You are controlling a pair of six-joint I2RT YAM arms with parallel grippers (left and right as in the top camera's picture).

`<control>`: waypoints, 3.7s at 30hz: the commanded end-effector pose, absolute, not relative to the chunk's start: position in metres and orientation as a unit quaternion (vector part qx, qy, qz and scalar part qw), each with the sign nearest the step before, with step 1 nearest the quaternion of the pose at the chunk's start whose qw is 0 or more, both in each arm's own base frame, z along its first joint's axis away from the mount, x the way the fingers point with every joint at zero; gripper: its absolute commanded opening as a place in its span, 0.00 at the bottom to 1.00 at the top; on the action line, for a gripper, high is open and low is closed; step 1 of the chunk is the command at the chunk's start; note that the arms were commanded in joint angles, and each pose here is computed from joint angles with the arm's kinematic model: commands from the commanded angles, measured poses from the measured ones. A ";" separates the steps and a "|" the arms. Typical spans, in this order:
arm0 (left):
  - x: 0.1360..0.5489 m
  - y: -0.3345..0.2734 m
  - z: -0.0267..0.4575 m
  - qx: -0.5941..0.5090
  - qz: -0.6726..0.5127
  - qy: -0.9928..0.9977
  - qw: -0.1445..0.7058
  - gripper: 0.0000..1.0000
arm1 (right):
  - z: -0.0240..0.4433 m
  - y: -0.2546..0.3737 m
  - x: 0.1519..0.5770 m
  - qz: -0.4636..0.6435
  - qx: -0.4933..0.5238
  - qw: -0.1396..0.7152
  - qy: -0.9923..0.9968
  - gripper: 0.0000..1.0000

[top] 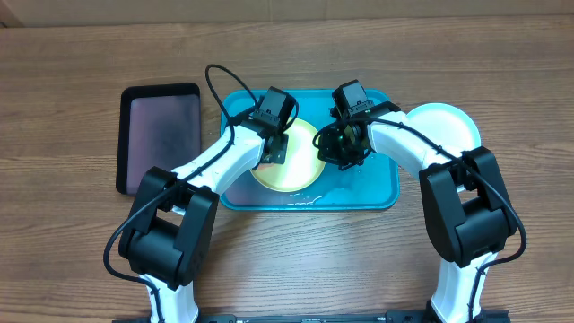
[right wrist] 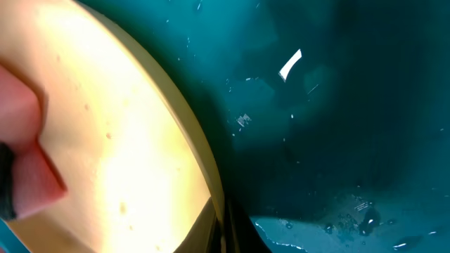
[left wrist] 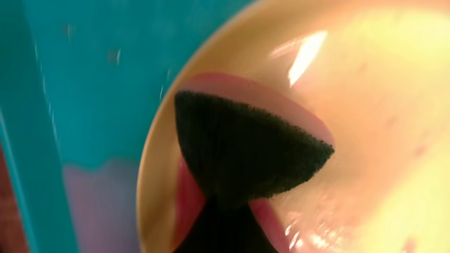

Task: Clean dirty plates on tray and stack at the side
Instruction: 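Keep scrubbing the yellow plate while the right gripper holds its rim, then lift the yellow plate with the right gripper and carry it right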

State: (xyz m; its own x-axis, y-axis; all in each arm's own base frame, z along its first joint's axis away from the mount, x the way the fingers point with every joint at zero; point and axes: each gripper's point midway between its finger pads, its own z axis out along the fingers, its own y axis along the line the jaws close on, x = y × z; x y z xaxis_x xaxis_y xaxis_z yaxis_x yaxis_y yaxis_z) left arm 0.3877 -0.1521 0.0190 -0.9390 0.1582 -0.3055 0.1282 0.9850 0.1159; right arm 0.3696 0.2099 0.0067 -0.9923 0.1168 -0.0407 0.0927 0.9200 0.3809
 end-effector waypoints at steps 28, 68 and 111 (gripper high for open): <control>0.377 -0.123 0.016 0.053 0.122 0.981 0.141 0.04 | -0.007 0.215 0.358 0.189 0.052 0.005 0.981 0.04; 0.382 -0.158 0.002 0.065 0.024 0.986 0.151 0.04 | -0.008 0.213 0.353 0.184 0.052 -0.004 0.981 0.04; 0.455 -0.162 0.131 0.009 -0.062 0.987 0.148 0.04 | 0.081 0.154 0.376 0.055 0.063 0.153 0.985 0.04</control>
State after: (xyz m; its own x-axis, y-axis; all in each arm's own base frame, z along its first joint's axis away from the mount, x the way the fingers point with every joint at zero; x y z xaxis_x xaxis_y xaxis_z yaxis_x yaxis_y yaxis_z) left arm 0.4606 -0.1571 0.1372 -0.9490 -0.0042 -0.3151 0.0323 0.9934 -0.1104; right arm 0.3582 0.1837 0.0318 -0.9874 0.1232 -0.0995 0.0969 0.9670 0.2355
